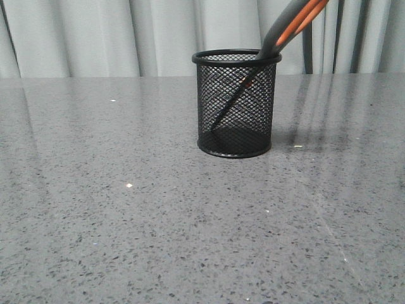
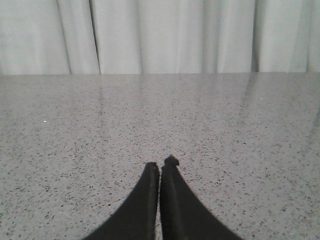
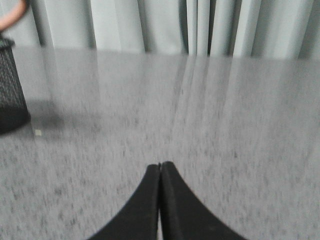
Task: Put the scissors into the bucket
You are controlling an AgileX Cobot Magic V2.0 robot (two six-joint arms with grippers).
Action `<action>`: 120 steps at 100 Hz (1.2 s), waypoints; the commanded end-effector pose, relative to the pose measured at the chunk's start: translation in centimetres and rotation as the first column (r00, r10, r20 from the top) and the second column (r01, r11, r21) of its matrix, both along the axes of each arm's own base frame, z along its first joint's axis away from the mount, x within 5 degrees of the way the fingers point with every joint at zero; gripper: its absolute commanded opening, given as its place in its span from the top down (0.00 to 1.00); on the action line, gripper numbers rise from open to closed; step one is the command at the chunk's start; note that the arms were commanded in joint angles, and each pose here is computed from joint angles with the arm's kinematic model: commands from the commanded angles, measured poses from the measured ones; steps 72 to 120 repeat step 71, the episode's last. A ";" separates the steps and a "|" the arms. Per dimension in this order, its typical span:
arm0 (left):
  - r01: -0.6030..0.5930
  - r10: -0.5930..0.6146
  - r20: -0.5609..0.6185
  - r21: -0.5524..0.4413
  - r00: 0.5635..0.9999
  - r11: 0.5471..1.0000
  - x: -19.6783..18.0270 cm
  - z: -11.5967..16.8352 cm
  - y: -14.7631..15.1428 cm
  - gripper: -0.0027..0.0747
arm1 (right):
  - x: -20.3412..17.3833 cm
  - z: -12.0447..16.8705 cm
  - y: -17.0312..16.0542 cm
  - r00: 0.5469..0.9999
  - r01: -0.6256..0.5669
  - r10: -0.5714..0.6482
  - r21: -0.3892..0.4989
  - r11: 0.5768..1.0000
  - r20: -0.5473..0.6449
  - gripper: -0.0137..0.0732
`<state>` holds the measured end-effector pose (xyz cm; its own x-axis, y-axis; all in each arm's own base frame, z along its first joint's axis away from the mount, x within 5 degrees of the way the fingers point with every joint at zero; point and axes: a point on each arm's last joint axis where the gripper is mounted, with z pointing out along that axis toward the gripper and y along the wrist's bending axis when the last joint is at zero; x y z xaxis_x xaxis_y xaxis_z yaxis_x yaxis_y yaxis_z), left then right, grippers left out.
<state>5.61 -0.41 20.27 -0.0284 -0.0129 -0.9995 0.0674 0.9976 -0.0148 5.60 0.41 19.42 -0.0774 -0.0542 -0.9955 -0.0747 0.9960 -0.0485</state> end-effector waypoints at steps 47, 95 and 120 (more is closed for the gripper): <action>-0.010 0.010 0.065 -0.016 0.998 1.000 0.0 -0.5 0.1 0.99 | -0.2 -0.3 -0.1 1.000 0.010 -0.010 -0.014 1.000 -0.011 0.91; -0.010 0.010 0.065 -0.016 0.998 1.000 0.0 -0.5 0.1 0.99 | -0.2 -0.4 -0.1 1.000 0.010 -0.010 -0.014 1.000 -0.012 0.91; -0.010 0.010 0.065 -0.016 0.998 1.000 0.0 -0.5 0.1 0.99 | -0.2 -0.4 -0.1 1.000 0.010 -0.010 -0.014 1.000 -0.012 0.91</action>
